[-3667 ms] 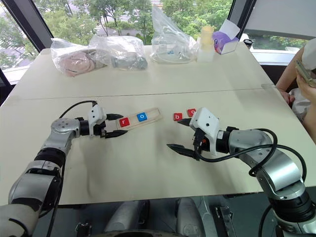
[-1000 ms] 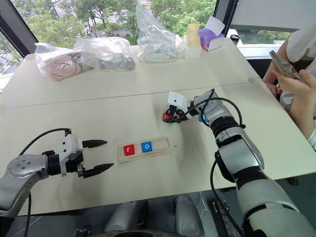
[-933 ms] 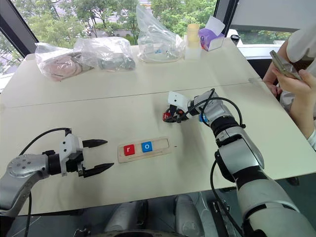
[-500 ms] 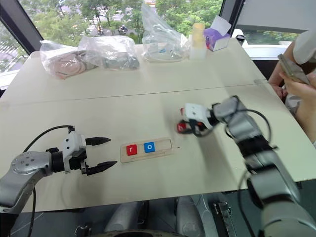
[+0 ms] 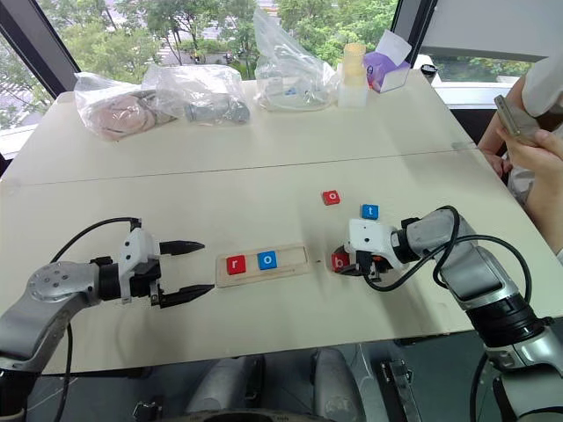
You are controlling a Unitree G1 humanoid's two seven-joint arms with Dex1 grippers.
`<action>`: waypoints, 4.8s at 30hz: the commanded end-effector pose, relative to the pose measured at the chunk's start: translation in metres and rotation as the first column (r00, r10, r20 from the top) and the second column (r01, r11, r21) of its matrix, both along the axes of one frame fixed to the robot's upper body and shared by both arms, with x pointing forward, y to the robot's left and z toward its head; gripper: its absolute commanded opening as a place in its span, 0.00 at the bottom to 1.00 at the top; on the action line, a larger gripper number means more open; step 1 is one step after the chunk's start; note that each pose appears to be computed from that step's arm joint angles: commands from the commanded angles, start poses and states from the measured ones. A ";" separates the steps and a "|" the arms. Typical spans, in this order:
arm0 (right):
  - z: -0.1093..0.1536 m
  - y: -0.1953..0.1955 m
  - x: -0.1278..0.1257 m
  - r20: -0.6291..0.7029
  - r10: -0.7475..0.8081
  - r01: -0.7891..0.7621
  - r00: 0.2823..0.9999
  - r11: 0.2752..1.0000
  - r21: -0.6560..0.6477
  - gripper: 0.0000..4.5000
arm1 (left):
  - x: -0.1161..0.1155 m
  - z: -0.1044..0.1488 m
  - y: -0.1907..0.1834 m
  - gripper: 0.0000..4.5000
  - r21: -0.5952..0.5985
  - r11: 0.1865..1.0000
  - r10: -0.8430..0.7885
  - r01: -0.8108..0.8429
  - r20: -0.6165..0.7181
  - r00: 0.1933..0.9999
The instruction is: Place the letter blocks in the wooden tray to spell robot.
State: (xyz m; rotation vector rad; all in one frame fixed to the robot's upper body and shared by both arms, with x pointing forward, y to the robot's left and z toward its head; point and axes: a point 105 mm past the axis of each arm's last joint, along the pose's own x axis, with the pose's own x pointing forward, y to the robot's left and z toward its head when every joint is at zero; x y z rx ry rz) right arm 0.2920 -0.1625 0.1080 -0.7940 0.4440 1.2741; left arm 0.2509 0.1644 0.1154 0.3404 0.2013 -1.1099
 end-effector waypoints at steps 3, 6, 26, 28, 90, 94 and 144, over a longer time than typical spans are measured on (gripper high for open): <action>0.006 -0.001 0.012 0.074 0.014 -0.012 0.997 0.999 -0.033 0.26 | 0.001 0.009 -0.011 1.00 -0.020 1.000 -0.020 0.020 0.029 0.999; 0.006 -0.002 0.013 0.074 0.015 -0.013 0.997 0.999 -0.030 0.57 | 0.000 0.009 -0.012 1.00 -0.024 1.000 -0.017 0.018 0.029 0.999; 0.018 -0.005 -0.017 -0.185 -0.642 0.663 0.744 0.675 0.324 0.99 | -0.009 -0.018 0.000 1.00 -0.031 0.999 -0.023 0.023 -0.001 1.000; 0.020 -0.001 -0.021 -0.125 -0.597 0.602 0.793 0.736 0.310 0.99 | -0.007 -0.019 0.000 1.00 -0.029 0.999 -0.028 0.028 -0.001 1.000; 0.001 0.077 0.020 -0.057 0.148 -0.145 0.987 0.987 0.065 0.24 | -0.018 -0.011 -0.006 1.00 -0.026 0.999 -0.025 0.026 0.010 1.000; 0.001 0.080 0.021 -0.059 0.155 -0.152 0.986 0.987 0.055 0.24 | -0.018 -0.011 -0.007 1.00 -0.028 0.999 -0.019 0.019 0.010 1.000; 0.010 0.077 0.042 0.084 0.092 -0.098 0.992 0.993 0.068 0.99 | -0.015 -0.010 -0.008 1.00 -0.032 0.999 -0.013 0.013 0.011 1.000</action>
